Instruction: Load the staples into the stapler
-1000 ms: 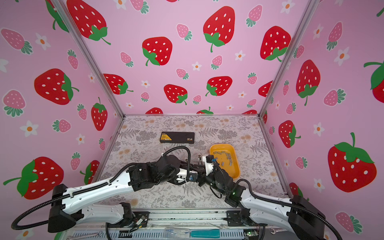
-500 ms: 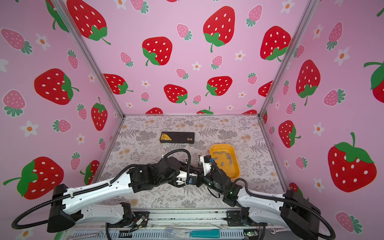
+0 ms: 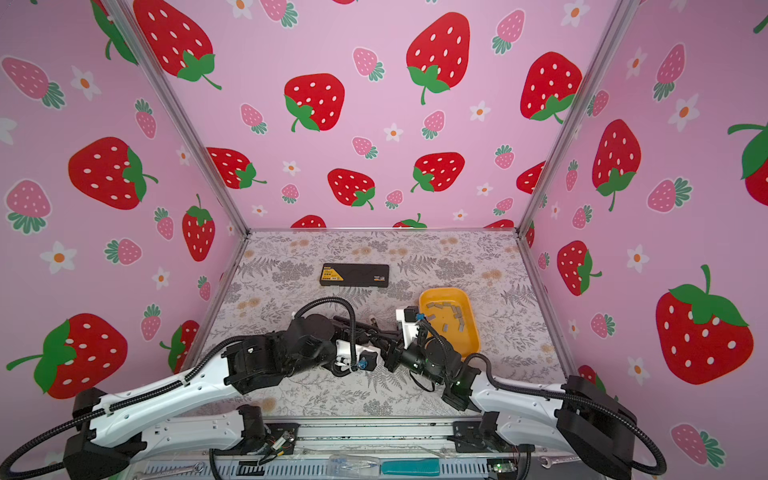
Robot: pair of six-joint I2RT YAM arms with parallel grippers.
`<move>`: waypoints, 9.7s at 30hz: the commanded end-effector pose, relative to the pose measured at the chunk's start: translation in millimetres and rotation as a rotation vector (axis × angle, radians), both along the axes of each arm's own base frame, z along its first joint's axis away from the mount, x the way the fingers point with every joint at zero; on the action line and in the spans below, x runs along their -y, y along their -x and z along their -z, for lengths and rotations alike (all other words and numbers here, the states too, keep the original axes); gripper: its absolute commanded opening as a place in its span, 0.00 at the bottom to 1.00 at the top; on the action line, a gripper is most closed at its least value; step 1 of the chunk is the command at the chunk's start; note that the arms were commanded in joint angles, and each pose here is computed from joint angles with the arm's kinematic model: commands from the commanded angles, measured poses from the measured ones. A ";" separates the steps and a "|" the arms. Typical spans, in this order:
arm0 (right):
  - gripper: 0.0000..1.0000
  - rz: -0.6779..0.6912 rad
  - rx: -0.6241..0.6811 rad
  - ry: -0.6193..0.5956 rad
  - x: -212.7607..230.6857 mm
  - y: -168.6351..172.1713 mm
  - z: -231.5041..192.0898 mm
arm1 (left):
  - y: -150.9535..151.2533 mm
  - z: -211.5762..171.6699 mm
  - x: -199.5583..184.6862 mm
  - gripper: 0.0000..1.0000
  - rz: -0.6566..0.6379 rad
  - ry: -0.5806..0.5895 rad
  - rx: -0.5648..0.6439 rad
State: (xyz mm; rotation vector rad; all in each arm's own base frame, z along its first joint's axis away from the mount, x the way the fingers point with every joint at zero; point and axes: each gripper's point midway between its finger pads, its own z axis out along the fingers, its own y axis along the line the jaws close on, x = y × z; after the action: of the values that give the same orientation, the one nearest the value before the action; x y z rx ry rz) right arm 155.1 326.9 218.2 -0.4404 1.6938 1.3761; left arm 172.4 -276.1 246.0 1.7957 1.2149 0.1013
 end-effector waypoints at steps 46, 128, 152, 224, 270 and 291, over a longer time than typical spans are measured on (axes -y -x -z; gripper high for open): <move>0.57 0.153 0.179 0.167 62.8 -31.6 17.5 | 5.5 8.7 8.2 0.00 0.141 -0.051 -0.355; 0.00 -0.301 0.548 0.426 -22.9 40.1 65.6 | 21.2 -49.9 -14.3 0.00 0.281 0.211 -0.467; 0.00 -0.192 0.603 0.203 8.2 49.5 13.6 | -25.0 -83.6 -45.5 0.00 0.211 0.480 -0.435; 0.00 0.142 0.401 0.270 -101.3 -44.4 47.3 | -77.6 -58.8 -192.2 0.99 -1.398 1.500 -0.752; 0.38 0.139 0.215 0.382 -107.2 -11.5 140.6 | -84.2 42.1 -237.0 0.99 -1.494 1.291 -0.340; 0.36 0.589 -0.183 0.778 110.5 -135.4 40.9 | -64.0 90.3 -267.5 0.99 -1.451 1.343 -0.224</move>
State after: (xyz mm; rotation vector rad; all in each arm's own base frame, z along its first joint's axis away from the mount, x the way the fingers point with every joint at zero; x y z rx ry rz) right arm 303.7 251.2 235.1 -0.1311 1.9748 0.5033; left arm 238.2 -17.5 155.5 -0.3382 1.8484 -0.1151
